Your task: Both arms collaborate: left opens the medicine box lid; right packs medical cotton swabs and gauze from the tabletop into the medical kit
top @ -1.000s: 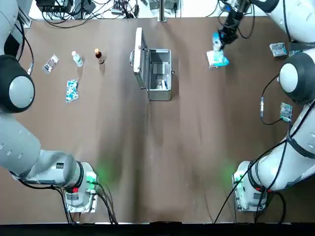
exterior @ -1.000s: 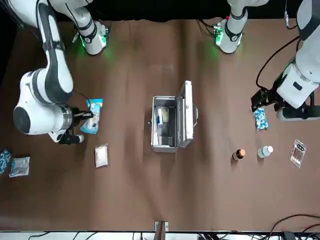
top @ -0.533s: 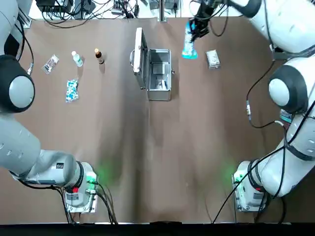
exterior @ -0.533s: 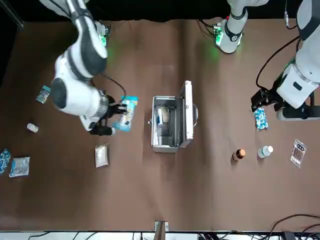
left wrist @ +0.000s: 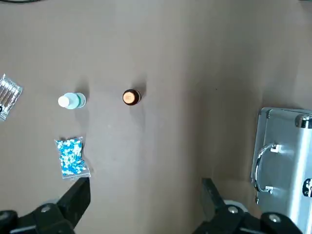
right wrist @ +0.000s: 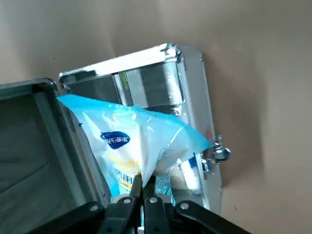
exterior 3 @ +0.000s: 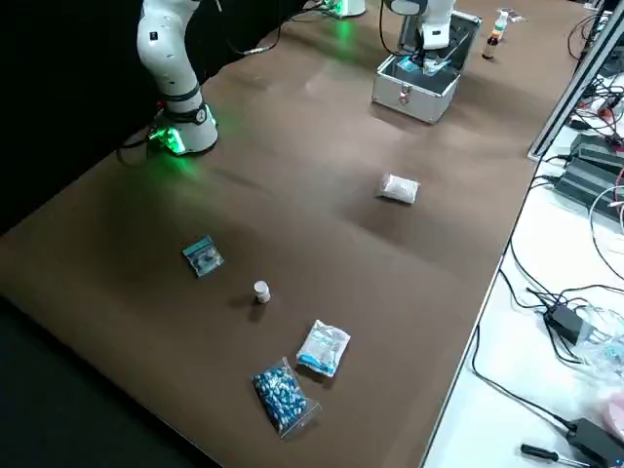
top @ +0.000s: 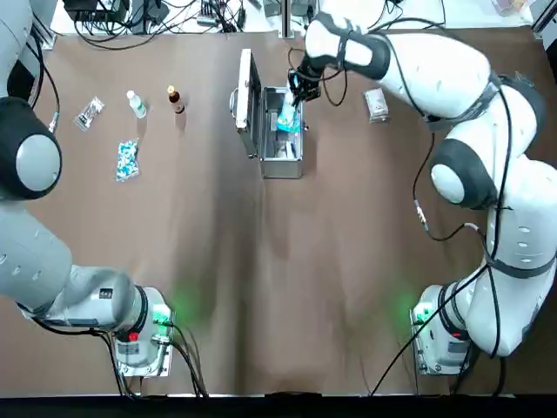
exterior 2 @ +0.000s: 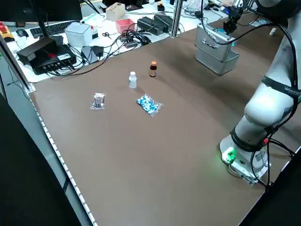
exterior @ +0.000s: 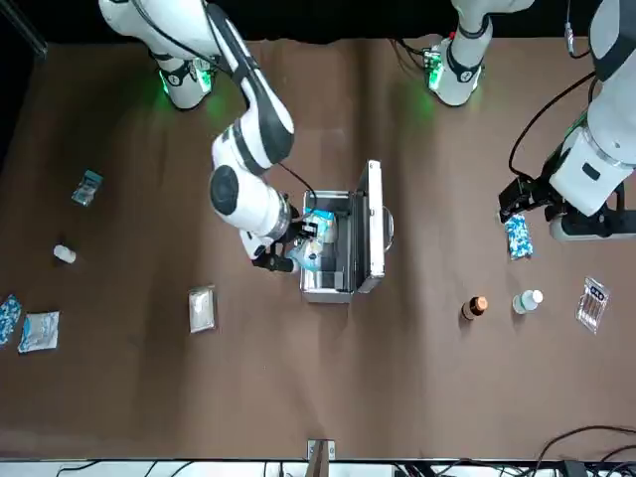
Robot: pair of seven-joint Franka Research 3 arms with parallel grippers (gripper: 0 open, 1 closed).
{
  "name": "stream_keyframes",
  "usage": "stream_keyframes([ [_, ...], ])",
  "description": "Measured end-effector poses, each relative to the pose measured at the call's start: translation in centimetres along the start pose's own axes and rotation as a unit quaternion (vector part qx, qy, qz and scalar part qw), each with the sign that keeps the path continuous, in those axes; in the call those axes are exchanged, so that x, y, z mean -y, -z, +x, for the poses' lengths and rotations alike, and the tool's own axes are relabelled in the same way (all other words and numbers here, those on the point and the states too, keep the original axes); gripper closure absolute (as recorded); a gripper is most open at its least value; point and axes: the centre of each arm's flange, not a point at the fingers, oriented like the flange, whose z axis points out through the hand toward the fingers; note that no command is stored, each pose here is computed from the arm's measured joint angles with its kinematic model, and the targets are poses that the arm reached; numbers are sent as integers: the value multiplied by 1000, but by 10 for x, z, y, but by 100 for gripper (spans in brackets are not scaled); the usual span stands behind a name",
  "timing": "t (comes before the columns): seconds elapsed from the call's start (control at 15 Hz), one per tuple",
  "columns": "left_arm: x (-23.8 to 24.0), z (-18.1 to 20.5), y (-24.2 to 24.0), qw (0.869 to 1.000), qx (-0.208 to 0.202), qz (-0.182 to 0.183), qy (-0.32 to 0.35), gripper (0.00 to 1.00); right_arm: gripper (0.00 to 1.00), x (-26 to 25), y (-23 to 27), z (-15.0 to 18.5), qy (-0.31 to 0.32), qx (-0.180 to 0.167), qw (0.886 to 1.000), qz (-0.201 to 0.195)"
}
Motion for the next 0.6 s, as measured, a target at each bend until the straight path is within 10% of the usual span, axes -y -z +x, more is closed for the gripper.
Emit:
stream_keyframes([
  [0.2,0,0,0,1000,0,0,0,0,89,4,-23,-6,-2,4,1000,-6],
  [0.6,1,0,0,1000,0,0,1,0,31,9,-12,-2,-5,-2,1000,-3],
])
